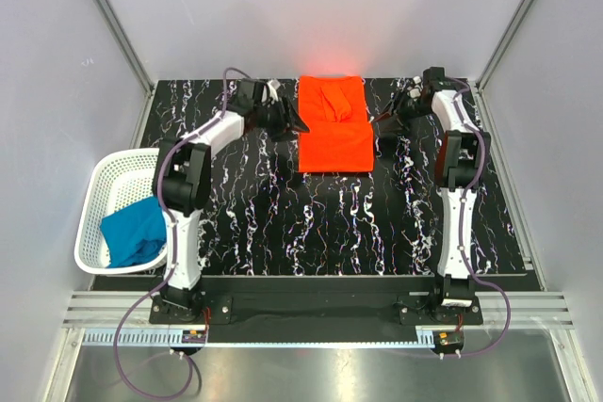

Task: Fold and stack the t-shirts
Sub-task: Fold the tshirt

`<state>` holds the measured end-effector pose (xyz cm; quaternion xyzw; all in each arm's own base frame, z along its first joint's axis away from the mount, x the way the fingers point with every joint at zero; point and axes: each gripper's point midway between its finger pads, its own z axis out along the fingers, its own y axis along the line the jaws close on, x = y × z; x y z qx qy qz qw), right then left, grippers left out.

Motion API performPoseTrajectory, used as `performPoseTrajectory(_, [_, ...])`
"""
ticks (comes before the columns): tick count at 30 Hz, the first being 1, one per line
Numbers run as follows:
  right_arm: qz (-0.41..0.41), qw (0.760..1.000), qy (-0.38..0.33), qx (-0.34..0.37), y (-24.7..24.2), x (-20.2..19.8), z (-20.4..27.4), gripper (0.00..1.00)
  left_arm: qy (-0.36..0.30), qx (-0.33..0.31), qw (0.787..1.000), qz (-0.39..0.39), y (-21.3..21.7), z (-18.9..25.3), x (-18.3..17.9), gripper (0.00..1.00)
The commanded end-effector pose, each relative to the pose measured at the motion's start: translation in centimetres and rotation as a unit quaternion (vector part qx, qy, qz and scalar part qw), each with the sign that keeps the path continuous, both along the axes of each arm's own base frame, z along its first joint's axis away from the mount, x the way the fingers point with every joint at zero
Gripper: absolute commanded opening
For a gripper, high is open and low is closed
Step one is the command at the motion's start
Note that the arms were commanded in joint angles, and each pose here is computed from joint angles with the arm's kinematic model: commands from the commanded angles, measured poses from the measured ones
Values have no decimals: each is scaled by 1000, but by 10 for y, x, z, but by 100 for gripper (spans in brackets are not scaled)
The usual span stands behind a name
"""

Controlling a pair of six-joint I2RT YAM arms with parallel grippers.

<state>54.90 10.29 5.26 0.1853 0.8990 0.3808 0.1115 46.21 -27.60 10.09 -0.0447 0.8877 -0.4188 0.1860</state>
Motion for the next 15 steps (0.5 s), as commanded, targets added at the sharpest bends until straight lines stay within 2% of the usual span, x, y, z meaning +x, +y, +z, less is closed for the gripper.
performPoseTrajectory(1, [13, 999, -30, -16, 0, 13, -1, 54, -42, 26, 998, 28, 7, -13, 42, 61])
performPoseTrajectory(7, [24, 999, -45, -3, 9, 21, 1, 53, -48, 22, 997, 51, 8, -37, 77, 63])
performPoseTrajectory(15, [28, 999, -40, 1, 18, 21, -6, 53, -51, 16, 997, 55, 8, -52, 90, 55])
